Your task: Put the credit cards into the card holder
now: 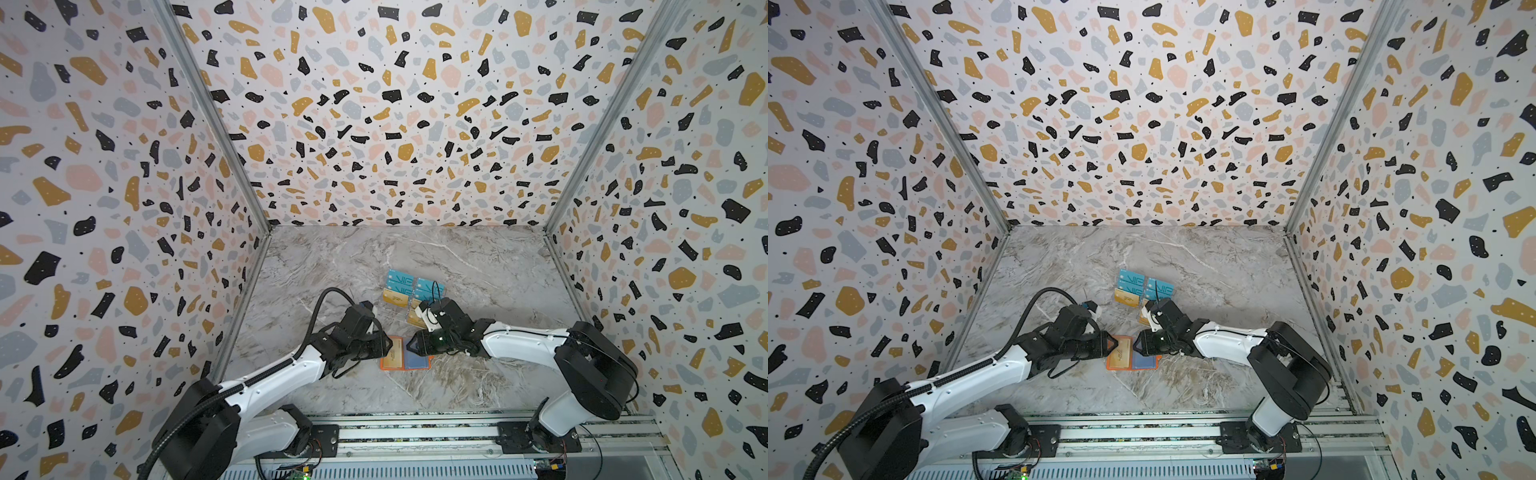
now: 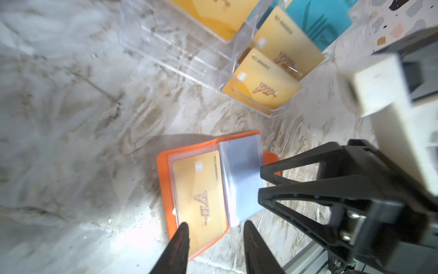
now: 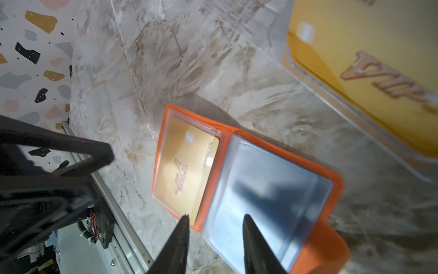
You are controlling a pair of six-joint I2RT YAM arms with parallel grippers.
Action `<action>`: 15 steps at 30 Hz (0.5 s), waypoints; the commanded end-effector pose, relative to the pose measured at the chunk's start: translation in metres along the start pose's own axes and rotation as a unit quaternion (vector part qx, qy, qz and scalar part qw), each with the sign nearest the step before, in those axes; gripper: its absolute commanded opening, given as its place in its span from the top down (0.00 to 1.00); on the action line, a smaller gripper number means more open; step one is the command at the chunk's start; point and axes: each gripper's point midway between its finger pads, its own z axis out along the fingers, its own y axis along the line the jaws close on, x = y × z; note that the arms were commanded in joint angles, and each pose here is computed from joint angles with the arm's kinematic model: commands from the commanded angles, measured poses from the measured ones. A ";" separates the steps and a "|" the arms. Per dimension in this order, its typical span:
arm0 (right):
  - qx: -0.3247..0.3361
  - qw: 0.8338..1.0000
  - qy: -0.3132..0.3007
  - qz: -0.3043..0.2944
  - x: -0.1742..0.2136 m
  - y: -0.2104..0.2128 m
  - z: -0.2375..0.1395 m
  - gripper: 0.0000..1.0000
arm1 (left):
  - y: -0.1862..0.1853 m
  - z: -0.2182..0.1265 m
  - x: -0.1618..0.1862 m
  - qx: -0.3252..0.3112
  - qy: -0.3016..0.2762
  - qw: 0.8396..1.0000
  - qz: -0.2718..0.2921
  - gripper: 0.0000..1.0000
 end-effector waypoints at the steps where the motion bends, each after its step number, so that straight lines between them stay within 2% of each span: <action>1: 0.013 0.999 0.009 -0.028 0.007 -0.007 -0.002 0.67 | -0.001 -0.007 -0.010 -0.017 -0.010 1.000 -0.005 0.61; 8: 0.042 0.999 0.014 -0.031 0.017 -0.028 0.000 0.79 | -0.048 0.024 -0.014 0.058 0.020 0.998 0.004 0.70; 15: 0.067 0.997 0.028 -0.009 0.033 -0.051 0.003 0.85 | -0.054 0.057 0.006 0.087 0.056 0.995 -0.008 0.72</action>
